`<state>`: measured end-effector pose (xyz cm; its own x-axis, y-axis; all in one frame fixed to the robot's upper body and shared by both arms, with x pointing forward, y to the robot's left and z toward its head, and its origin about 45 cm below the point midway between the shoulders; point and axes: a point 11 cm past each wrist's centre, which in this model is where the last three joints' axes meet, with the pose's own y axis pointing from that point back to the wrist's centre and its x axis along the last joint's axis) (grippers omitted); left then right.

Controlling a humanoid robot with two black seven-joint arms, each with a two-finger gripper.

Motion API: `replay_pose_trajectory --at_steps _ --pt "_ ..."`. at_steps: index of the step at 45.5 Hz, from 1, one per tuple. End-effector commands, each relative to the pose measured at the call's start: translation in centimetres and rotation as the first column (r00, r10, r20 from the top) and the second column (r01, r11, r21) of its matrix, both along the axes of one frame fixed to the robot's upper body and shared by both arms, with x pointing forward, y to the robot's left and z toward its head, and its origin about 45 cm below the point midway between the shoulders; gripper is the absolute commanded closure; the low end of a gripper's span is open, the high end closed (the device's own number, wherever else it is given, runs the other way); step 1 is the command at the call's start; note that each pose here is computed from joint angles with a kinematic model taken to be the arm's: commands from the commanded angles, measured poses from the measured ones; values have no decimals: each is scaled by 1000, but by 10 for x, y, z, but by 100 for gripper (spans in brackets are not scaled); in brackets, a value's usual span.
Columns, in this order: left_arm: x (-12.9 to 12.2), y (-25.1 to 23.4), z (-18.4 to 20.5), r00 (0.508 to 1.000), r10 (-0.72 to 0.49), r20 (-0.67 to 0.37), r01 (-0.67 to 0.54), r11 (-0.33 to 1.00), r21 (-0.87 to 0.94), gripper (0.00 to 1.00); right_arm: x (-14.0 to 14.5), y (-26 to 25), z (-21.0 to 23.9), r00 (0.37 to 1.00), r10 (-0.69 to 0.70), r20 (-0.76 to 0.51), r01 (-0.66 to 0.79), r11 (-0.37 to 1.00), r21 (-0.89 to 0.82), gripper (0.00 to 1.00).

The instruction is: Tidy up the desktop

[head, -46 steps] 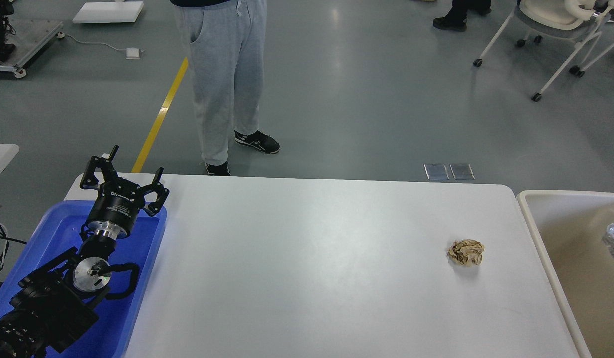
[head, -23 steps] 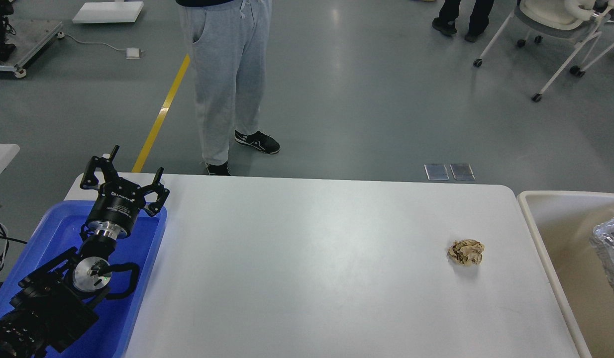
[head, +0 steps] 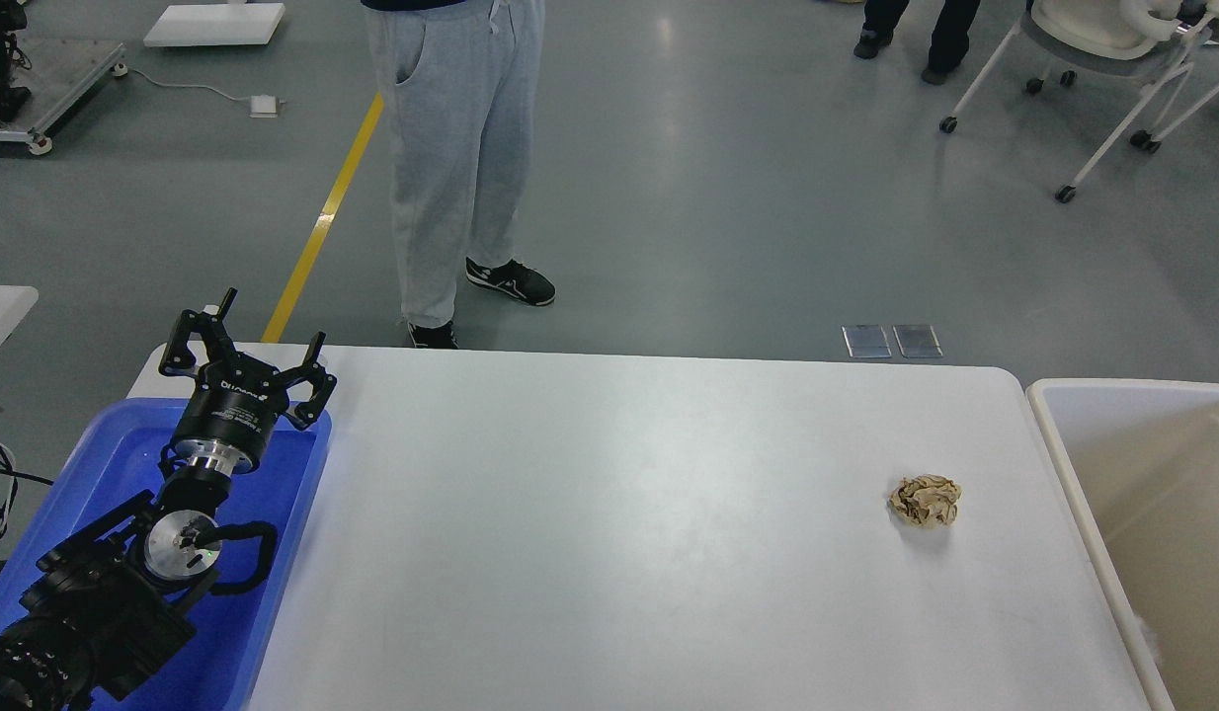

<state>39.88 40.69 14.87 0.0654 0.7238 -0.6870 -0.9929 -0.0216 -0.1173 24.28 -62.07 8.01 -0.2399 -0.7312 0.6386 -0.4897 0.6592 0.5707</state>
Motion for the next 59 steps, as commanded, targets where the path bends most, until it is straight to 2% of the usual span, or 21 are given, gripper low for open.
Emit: replay_pose_trajectory --at_steps 1,25,33,36,42,45,48,51,59 --pt "0 0 0 1000 0 0 0 1000 1 0 1 -4 5 1000 -10 8 10 1000 -13 1" --pt "0 0 0 1000 -1 0 1 1000 -1 0 28 -3 24 998 13 64 -12 1000 -13 1" --pt "0 0 0 1000 0 0 0 1000 1 0 31 -31 62 989 -16 145 15 1000 8 0" --pt "0 0 0 1000 -1 0 1 1000 -1 0 44 -37 85 960 -64 273 38 994 100 0" --pt "0 0 0 1000 0 0 0 1000 1 0 70 -35 122 909 -68 412 -8 983 181 0" --pt "0 0 0 1000 0 0 0 1000 1 0 91 -27 156 863 -38 504 -84 972 218 0" --pt "0 0 0 1000 0 0 0 1000 1 0 108 -10 172 822 -24 570 -155 952 263 0" --pt "0 0 0 1000 0 0 0 1000 1 0 121 8 184 780 -16 626 -224 927 303 0" --pt "0 0 0 1000 0 0 0 1000 1 0 140 49 201 722 17 692 -352 869 347 0"
